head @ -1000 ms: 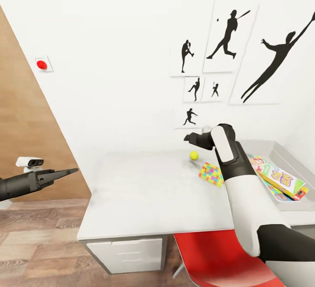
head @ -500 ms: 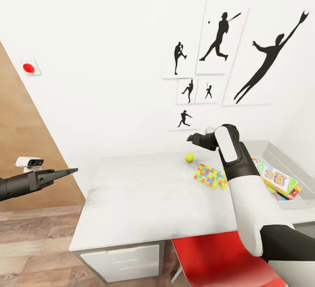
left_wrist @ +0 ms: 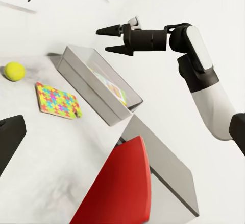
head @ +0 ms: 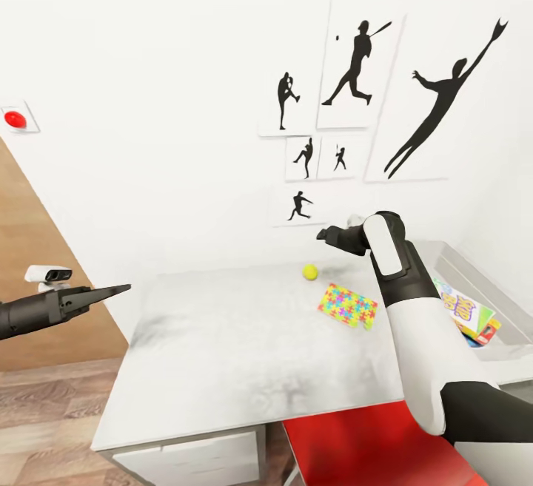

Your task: Put all the toys in the child's room - the three board games (two on the bed and one on the table), the two jigsaw puzzles on the table, and the tennis ball on the table - inside the toy box on the table in the child's room.

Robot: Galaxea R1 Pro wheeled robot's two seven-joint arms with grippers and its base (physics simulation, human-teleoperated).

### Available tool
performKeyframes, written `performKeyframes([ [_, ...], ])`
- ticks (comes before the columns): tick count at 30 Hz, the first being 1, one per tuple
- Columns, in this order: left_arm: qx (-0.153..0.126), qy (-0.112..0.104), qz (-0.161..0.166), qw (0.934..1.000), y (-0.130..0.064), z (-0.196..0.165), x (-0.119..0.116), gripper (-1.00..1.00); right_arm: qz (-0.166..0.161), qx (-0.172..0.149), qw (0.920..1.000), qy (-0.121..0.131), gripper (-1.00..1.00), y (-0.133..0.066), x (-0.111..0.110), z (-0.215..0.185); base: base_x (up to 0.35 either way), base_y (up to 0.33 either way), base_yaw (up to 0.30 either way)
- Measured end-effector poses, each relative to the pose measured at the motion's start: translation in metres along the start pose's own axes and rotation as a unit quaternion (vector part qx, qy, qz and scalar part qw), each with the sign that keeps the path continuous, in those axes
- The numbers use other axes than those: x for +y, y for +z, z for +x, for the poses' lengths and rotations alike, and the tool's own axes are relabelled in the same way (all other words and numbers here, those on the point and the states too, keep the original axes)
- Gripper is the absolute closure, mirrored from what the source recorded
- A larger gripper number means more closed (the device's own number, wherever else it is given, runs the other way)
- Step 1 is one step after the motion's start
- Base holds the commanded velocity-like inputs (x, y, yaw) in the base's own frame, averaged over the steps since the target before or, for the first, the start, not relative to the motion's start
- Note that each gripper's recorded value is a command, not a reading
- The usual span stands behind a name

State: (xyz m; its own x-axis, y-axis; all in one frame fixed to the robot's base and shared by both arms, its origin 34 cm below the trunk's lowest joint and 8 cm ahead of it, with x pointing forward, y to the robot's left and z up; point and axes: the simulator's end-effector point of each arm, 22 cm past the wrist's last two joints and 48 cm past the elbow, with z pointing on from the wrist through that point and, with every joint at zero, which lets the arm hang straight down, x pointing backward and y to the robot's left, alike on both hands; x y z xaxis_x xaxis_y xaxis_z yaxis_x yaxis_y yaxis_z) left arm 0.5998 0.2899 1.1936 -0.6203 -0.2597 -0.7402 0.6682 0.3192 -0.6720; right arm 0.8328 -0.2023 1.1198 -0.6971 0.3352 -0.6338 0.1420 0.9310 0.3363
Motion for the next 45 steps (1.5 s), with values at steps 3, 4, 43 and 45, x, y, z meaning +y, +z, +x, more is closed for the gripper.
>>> performKeyframes([
  [3, 0.000, 0.000, -0.001, 1.0000, -0.0003, 0.0000, 0.0003, -1.00, 0.000, 0.000, 1.0000, 0.000, -1.00, 0.0001, 0.0001, 0.0002, 0.011, -0.012, 0.000],
  [4, 0.000, 0.000, -0.001, 1.0000, -0.0003, 0.0000, 0.0003, -1.00, -0.001, 0.000, 1.0000, 0.000, -1.00, 0.0001, 0.0000, 0.0002, 0.039, -0.005, 0.000],
  [43, -0.001, -0.001, -0.001, 1.0000, -0.0019, -0.0009, 0.0008, -1.00, 0.008, -0.014, 0.9999, 0.004, -1.00, 0.0021, -0.0015, -0.0035, 0.039, 0.053, -0.150],
  [45, -0.001, -0.001, -0.001, 1.0000, -0.0020, -0.0009, 0.0008, -1.00, 0.009, -0.013, 0.9999, 0.004, -1.00, 0.0026, -0.0011, -0.0029, 0.011, 0.014, -0.001],
])
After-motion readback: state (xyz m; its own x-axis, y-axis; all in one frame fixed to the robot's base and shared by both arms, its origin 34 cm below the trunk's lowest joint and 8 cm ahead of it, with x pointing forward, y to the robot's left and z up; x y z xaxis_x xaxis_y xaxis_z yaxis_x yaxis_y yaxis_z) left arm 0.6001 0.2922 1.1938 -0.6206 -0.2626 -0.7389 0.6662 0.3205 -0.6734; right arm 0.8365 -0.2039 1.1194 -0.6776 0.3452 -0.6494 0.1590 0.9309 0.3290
